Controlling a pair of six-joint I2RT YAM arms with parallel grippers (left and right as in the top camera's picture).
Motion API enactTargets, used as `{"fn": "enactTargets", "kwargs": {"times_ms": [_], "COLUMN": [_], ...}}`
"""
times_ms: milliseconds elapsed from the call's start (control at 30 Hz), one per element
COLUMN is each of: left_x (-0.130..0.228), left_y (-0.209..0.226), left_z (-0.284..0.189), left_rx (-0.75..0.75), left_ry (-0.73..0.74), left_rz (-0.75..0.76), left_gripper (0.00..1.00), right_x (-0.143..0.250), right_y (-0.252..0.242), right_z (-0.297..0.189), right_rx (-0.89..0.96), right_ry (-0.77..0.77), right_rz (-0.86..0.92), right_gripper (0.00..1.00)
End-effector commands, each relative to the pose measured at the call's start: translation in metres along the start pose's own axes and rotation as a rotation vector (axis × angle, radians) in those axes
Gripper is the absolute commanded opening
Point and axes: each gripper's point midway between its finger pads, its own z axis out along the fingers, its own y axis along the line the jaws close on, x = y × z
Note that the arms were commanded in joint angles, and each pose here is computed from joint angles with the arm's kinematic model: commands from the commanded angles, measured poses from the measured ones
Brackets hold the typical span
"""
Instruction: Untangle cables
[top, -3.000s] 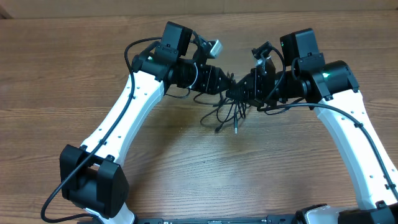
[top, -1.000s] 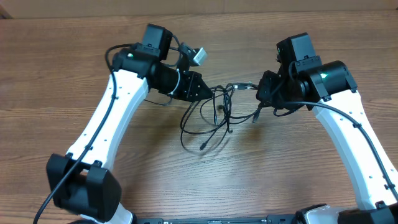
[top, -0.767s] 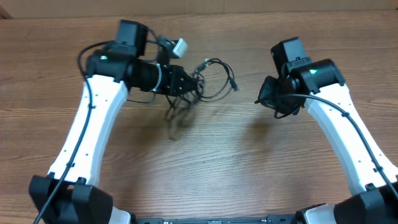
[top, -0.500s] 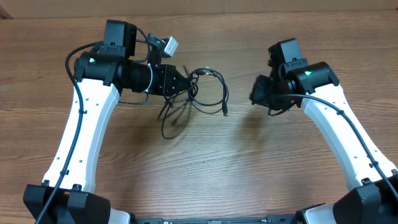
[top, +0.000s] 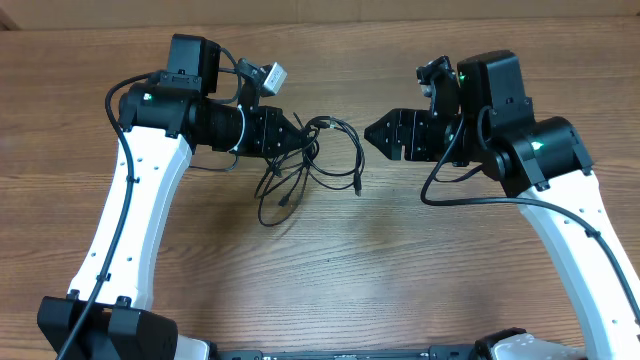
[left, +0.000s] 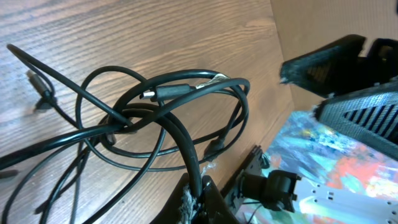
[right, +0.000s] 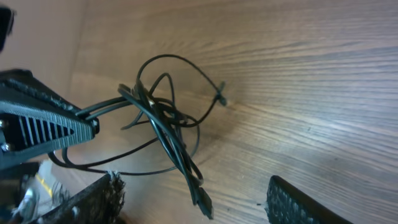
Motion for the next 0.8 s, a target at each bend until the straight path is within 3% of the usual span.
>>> {"fn": "enactTargets", "kwargs": {"times_ms": [0, 200, 333, 533, 767], "left_x": [0.0, 0.004, 0.006, 0.009, 0.009], "left_y": [-0.023, -0.024, -0.024, -0.025, -0.03], "left_z": [-0.006, -0.005, -0.005, -0.005, -0.006], "left_rx": [0.056, 0.057, 0.057, 0.061, 0.093], "left_ry": [-0.011, 0.005, 0.01, 0.021, 0.022], "left_rz": [0.04, 0.028, 0.022, 0.009, 0.018], "left_gripper": [0.04, 0.04, 0.04, 0.04, 0.04], "right_x": [0.002, 0.014, 0.012, 0.006, 0.013], "right_y": [0.006, 0.002, -0.015, -0.068, -0.075], "right_z": [0.013, 0.037, 0.049, 0.063, 0.087], "right_rx": [-0.057, -0.066, 0.01, 0.278, 0.254], "right_ry": [0.05, 0.135, 0.141, 0.094, 0.155], "right_rz": [-0.055, -0.063, -0.037, 0.141, 0.181], "right_gripper": [0.73, 0.7, 0.61, 0.34, 0.33]}}
